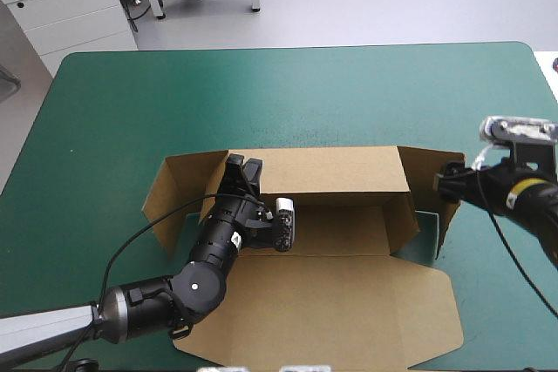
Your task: Fold the box
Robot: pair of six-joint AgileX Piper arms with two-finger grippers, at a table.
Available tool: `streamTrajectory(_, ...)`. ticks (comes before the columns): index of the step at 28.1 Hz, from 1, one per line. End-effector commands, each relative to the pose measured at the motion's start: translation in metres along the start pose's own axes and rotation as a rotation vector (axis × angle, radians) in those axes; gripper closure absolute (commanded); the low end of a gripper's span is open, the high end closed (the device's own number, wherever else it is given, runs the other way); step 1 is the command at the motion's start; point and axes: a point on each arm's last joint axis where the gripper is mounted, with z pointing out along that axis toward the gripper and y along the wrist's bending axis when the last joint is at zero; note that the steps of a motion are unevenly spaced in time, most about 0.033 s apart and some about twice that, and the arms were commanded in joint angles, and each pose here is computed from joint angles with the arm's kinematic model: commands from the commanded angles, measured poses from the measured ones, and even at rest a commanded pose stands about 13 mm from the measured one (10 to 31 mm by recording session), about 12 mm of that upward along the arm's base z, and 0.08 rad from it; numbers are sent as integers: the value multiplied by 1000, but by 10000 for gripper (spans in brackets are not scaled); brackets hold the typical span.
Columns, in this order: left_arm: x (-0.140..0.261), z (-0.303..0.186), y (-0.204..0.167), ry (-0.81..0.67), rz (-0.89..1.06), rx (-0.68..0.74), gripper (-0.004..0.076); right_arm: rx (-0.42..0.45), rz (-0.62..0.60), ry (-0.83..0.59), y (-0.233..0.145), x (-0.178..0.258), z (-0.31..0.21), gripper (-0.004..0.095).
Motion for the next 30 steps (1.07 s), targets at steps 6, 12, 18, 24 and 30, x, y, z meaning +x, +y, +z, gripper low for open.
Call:
streamTrajectory(6,-1,-6,18,-16,3,-97,734,-4,-52,74,-12,-92,46,31)
streamTrajectory(12,-1,-6,17,-23,1,-89,734,-166,58,282,-45,-106,101,31)
streamTrajectory(18,-2,-6,17,-25,1,-88,734,-150,58,324,-59,-103,121,31)
streamTrajectory(24,-1,-6,17,-23,1,-89,734,-155,6,357,-58,-88,118,31)
streamTrajectory(30,-1,-6,17,-22,1,-90,734,-145,1,438,-59,-58,117,31)
